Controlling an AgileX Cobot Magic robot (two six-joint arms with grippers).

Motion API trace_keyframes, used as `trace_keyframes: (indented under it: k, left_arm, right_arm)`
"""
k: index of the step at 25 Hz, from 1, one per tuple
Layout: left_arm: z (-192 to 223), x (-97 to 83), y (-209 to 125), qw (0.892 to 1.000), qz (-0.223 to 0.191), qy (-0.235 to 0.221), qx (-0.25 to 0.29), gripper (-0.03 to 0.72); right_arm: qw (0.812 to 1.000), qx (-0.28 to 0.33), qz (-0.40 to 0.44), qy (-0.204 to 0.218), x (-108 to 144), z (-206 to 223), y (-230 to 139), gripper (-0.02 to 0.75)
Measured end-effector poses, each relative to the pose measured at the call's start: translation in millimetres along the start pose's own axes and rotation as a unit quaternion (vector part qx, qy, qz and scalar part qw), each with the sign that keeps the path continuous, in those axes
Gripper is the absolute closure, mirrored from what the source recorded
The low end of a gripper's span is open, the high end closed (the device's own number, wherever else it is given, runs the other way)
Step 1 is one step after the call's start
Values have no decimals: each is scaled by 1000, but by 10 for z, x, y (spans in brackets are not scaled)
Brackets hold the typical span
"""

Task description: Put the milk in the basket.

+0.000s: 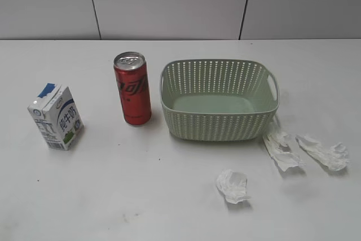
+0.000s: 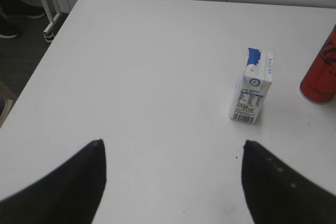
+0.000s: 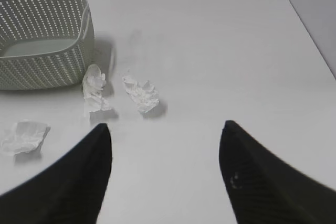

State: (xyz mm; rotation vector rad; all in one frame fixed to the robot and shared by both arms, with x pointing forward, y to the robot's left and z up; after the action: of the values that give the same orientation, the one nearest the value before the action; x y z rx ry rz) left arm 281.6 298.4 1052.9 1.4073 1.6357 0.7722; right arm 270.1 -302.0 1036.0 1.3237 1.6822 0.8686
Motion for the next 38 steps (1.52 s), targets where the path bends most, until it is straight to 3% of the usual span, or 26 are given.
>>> trace_keyframes:
  k: [10,18,21,25,29,34,38]
  left_arm:
    - [481,-182,694,997,7,8,83,86]
    - [1155,-439,1184,984,34,-35,169,86]
    - [1520,-527,1270,975,55,-42,211,86]
    - [1926,-809,1232,958,101,-68,259,86]
    - [2337,-1014,1022,934,139,-74,320,86]
    - [2797,-1006,698,906,149,-56,391,86]
    - [3026,-985,492,893,149,-48,421,78]
  right_arm:
    - [1000,0,0,0,0,0,0,219]
    - [1000,0,0,0,0,0,0,219]
    - [1000,0,0,0,0,0,0,219]
    - [1000,0,0,0,0,0,0,219]
    - [1000,0,0,0,0,0,0,219]
    - [1000,0,0,0,0,0,0,219]
    - [1000,0,0,0,0,0,0,219]
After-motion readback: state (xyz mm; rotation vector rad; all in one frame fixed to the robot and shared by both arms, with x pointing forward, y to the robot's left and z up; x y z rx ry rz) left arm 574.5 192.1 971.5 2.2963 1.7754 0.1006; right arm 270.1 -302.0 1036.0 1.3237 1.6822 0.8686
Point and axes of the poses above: a point on each arm's last joint axis where the gripper is mounted, z pointing out along that axis toward the gripper, x along the wrist's bending axis when the last joint is at zero, y = z × x, the point moved 4 cm from there along z, pointing out along that axis toward the gripper, and after that the axes turned 12 degrees about -z, right-handed, at the moved point
